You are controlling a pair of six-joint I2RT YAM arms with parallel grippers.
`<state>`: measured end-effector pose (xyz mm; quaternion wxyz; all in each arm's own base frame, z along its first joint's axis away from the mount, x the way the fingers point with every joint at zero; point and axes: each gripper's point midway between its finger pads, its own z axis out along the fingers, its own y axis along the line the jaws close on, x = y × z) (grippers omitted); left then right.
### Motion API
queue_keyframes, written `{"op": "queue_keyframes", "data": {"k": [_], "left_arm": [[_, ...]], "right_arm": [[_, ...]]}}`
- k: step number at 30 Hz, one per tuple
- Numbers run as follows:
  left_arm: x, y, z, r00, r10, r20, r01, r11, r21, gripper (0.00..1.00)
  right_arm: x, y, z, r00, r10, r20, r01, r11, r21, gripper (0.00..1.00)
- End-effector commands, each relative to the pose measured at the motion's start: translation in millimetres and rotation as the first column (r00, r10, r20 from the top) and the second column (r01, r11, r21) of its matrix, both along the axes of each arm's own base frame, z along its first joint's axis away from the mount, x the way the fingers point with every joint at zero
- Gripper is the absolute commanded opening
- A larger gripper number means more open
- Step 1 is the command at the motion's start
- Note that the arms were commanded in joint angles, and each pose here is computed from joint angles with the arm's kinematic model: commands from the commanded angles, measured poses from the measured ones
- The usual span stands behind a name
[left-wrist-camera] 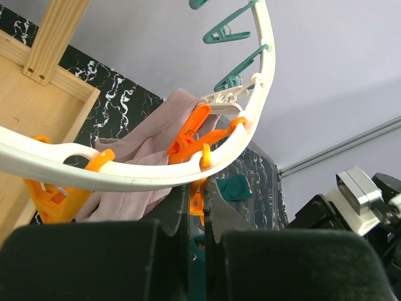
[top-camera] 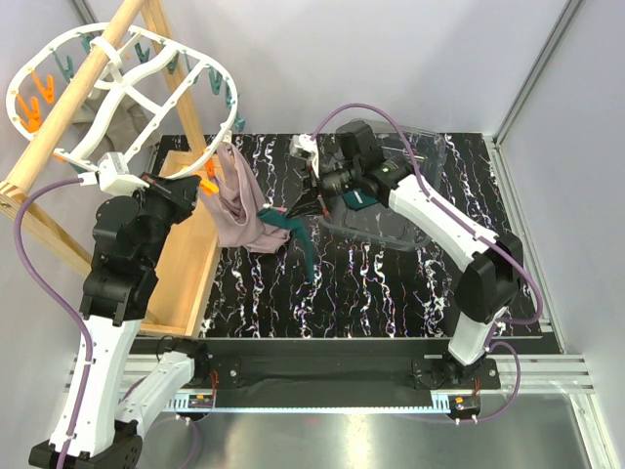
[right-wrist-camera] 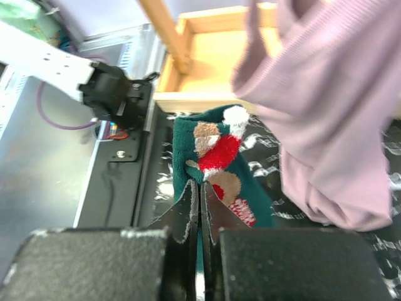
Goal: Clip the socks to the hanger
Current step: Pick up the sock from the bin, then clamp the sock onto the hanger.
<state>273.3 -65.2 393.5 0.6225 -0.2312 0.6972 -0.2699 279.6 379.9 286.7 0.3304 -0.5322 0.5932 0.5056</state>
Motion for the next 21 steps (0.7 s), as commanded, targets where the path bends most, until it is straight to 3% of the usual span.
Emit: {"op": "queue_keyframes", "data": {"k": [1,9,13,21], "left_arm": [[-1.9,-14.0,-7.8,0.997,-0.071,-0.026,0.07,0.997,-0.03,0.0],[-2.9,-16.1,-6.5,0.996,-0.083,-0.022,0.082,0.996,-0.035,0.0],[-3.8,-17.2,-5.3,0.996,-0.09,-0.02,0.089,0.995,-0.041,0.0],[-7.8,-19.7,-1.4,0.994,-0.104,-0.014,0.103,0.993,-0.063,0.0]], "right_arm": [[-23.7,5.8,37.9,0.994,0.091,0.06,-0.096,0.993,0.073,0.0],[-33.0,33.8,68.8,0.991,0.065,0.114,-0.087,0.974,0.208,0.0],[-37.4,54.6,79.4,0.995,0.059,0.076,-0.076,0.967,0.245,0.0],[-15.1,92.4,76.1,0.988,-0.114,0.103,0.082,0.959,0.273,0.0]]}}
